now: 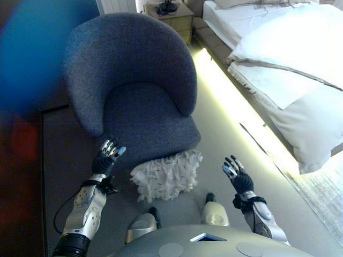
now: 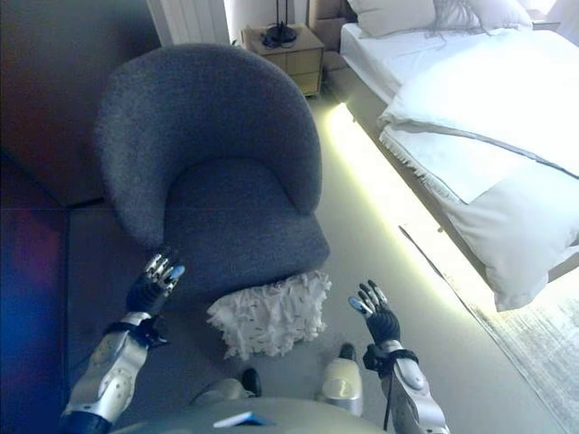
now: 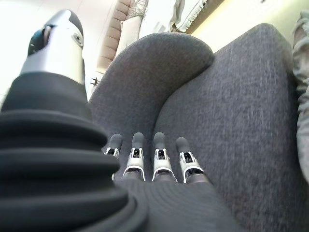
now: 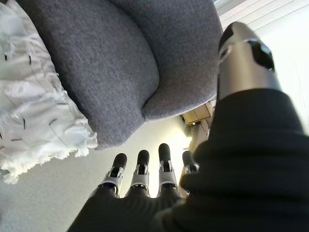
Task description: Pick up the cushion and take it to the sofa
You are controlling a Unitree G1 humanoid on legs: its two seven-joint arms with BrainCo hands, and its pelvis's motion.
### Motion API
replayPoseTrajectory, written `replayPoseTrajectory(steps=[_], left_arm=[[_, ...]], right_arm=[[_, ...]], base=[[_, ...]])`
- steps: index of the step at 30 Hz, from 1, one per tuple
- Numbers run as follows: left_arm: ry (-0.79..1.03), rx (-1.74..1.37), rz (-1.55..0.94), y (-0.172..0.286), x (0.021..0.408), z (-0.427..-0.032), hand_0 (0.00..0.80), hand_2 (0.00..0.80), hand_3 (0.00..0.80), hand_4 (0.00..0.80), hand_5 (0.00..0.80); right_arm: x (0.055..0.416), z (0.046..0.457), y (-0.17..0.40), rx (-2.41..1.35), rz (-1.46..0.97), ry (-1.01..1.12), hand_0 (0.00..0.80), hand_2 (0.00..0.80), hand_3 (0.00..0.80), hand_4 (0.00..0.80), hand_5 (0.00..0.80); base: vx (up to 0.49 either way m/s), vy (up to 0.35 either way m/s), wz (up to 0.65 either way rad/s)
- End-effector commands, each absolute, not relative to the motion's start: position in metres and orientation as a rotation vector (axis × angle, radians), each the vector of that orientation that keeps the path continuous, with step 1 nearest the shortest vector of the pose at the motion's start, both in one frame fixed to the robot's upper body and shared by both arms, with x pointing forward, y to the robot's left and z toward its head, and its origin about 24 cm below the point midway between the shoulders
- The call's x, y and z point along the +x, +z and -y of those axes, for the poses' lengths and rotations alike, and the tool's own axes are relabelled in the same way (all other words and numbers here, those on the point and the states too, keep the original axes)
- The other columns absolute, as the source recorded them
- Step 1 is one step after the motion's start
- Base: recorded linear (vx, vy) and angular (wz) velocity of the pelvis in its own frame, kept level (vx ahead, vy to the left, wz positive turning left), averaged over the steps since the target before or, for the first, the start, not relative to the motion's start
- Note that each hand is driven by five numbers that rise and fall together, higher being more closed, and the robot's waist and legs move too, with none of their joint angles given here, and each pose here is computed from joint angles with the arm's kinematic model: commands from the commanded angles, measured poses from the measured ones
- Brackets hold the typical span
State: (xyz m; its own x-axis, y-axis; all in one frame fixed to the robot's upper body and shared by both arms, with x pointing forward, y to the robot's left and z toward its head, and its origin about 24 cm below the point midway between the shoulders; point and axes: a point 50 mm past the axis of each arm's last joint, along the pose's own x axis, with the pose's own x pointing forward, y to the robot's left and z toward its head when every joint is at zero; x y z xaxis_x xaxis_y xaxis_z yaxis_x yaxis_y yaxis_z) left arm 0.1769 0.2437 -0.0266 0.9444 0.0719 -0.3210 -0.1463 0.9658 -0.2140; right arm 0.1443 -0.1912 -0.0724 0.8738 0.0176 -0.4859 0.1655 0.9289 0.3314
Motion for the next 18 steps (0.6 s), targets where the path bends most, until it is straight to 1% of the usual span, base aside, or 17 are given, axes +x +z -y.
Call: replayPoseTrajectory(steps=[1, 4, 7, 9, 14, 16, 18], left_arm=[[0.047, -0.195, -0.21, -0.002, 0.185, -0.243, 0.0, 0.0, 0.0, 0.0, 0.0], [0.046, -0.186, -0.228, -0.005, 0.182, -0.243, 0.0, 0.0, 0.0, 0.0, 0.0], [0.087, -0.189, -0.241, -0.011, 0.179, -0.243, 0.0, 0.0, 0.0, 0.0, 0.0], [0.13, -0.206, -0.259, -0.016, 0.178, -0.245, 0.0, 0.0, 0.0, 0.0, 0.0], [0.121, -0.119, -0.316, -0.032, 0.182, -0.244, 0.0, 0.0, 0.0, 0.0, 0.0], [0.091, -0.068, -0.354, -0.04, 0.184, -0.24, 0.0, 0.0, 0.0, 0.0, 0.0], [0.083, -0.007, -0.4, -0.052, 0.182, -0.239, 0.0, 0.0, 0.0, 0.0, 0.0]], right_arm=[[0.168, 0.193, -0.055, 0.393, -0.392, -0.045, 0.0, 0.0, 0.0, 0.0, 0.0], [0.166, 0.195, -0.058, 0.399, -0.415, -0.041, 0.0, 0.0, 0.0, 0.0, 0.0], [0.163, 0.193, -0.063, 0.369, -0.454, -0.011, 0.0, 0.0, 0.0, 0.0, 0.0], [0.166, 0.19, -0.06, 0.296, -0.462, 0.043, 0.0, 0.0, 0.0, 0.0, 0.0], [0.169, 0.204, -0.064, 0.126, -0.503, 0.079, 0.0, 0.0, 0.0, 0.0, 0.0], [0.171, 0.21, -0.069, 0.104, -0.521, 0.045, 0.0, 0.0, 0.0, 0.0, 0.0], [0.177, 0.213, -0.074, 0.048, -0.531, 0.023, 0.0, 0.0, 0.0, 0.0, 0.0]], base=[[0.323, -0.113, 0.25], [0.384, -0.156, 0.32], [0.312, -0.161, -0.04], [0.334, -0.189, -0.04], [0.256, -0.178, 0.15], [0.234, 0.047, 0.32], [0.225, 0.208, 0.18]])
